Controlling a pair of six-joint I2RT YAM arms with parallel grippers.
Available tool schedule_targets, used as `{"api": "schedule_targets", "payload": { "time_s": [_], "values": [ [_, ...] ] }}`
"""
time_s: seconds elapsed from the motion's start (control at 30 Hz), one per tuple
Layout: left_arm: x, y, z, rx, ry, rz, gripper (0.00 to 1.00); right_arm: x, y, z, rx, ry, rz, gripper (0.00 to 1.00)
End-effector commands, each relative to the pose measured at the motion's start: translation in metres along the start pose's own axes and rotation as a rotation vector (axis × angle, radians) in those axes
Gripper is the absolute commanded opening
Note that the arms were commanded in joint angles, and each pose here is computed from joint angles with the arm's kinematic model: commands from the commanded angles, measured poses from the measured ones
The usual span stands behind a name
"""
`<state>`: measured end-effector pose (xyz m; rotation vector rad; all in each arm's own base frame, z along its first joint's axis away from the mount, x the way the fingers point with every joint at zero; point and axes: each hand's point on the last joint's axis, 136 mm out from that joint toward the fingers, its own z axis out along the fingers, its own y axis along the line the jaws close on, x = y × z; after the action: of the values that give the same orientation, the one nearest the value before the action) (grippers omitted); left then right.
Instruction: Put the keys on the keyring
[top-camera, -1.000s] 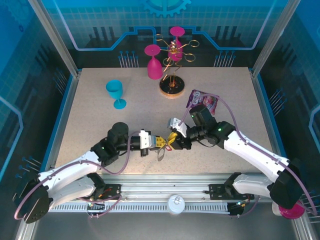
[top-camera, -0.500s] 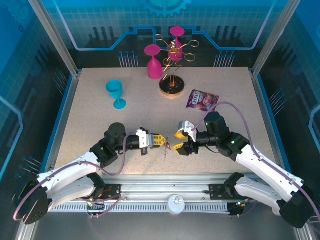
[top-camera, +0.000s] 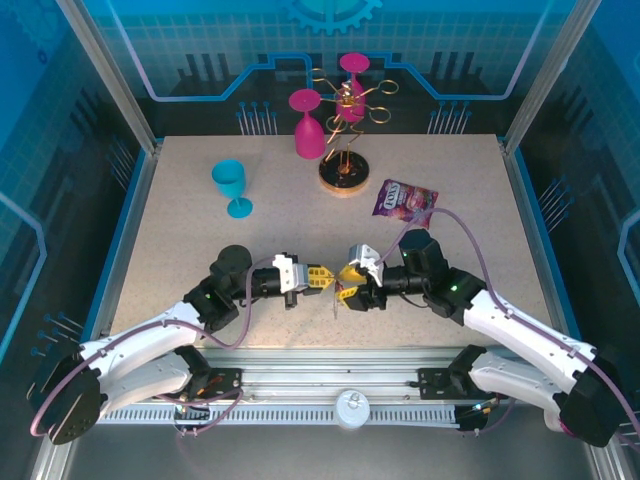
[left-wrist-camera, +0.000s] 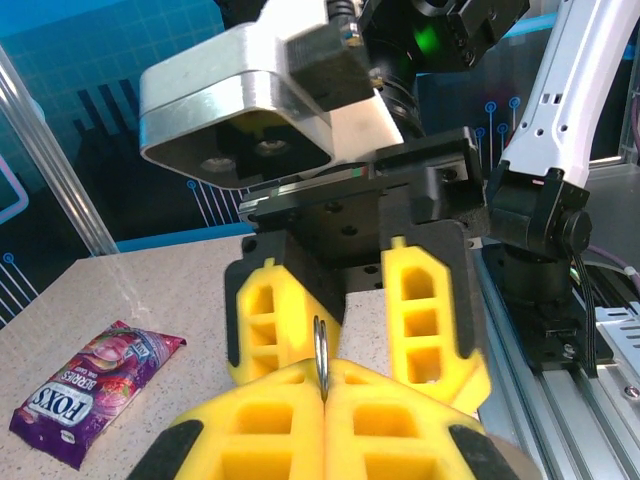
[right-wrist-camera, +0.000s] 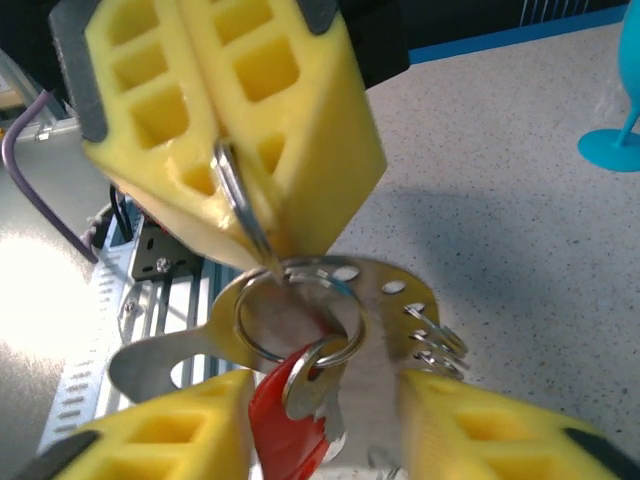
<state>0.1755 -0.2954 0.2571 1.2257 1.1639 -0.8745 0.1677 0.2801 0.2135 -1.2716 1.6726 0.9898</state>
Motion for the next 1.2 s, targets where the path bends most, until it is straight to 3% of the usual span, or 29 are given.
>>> {"api": "schedule_targets", "payload": {
  "time_s": [0.0, 0.2, 0.4, 0.6, 0.83, 0.87, 0.97, 1.03, 1.1, 1.17],
  "values": [
    [-0.009, -0.004, -0.001, 0.023, -0.041, 0.015, 0.00, -0.006, 0.000, 0.001, 0.012, -0.026, -0.032, 0.25],
    [-0.003, -0.001, 0.000, 0.009, -0.004, 0.024, 0.00, -0.004, -0.005, -0.009, 0.067, 0.051, -0.045, 0.08],
    [0.006, -0.004, 0.001, 0.025, 0.046, 0.032, 0.00, -0.002, -0.012, -0.021, 0.117, 0.197, -0.050, 0.01],
    [0.027, 0.005, 0.004, -0.015, 0.136, 0.032, 0.00, -0.027, -0.009, -0.031, 0.127, 0.213, -0.111, 0.00],
    [0.048, 0.014, 0.009, -0.040, 0.221, 0.014, 0.00, -0.029, -0.024, -0.031, 0.221, 0.305, -0.189, 0.00],
    [0.050, 0.013, 0.010, -0.036, 0.226, 0.007, 0.07, -0.029, -0.026, -0.030, 0.230, 0.322, -0.196, 0.00],
    [0.052, 0.015, 0.010, -0.045, 0.223, -0.001, 0.40, -0.030, -0.032, -0.028, 0.253, 0.351, -0.205, 0.00],
    [0.047, 0.021, 0.008, -0.085, 0.206, -0.018, 0.53, -0.030, -0.040, -0.027, 0.279, 0.358, -0.213, 0.00],
    [0.029, 0.030, 0.001, -0.153, 0.170, -0.047, 0.67, -0.032, -0.047, -0.022, 0.282, 0.354, -0.210, 0.00],
    [0.009, 0.037, -0.010, -0.220, 0.126, -0.063, 0.92, -0.033, -0.052, -0.012, 0.260, 0.351, -0.206, 0.00]
  ]
}}
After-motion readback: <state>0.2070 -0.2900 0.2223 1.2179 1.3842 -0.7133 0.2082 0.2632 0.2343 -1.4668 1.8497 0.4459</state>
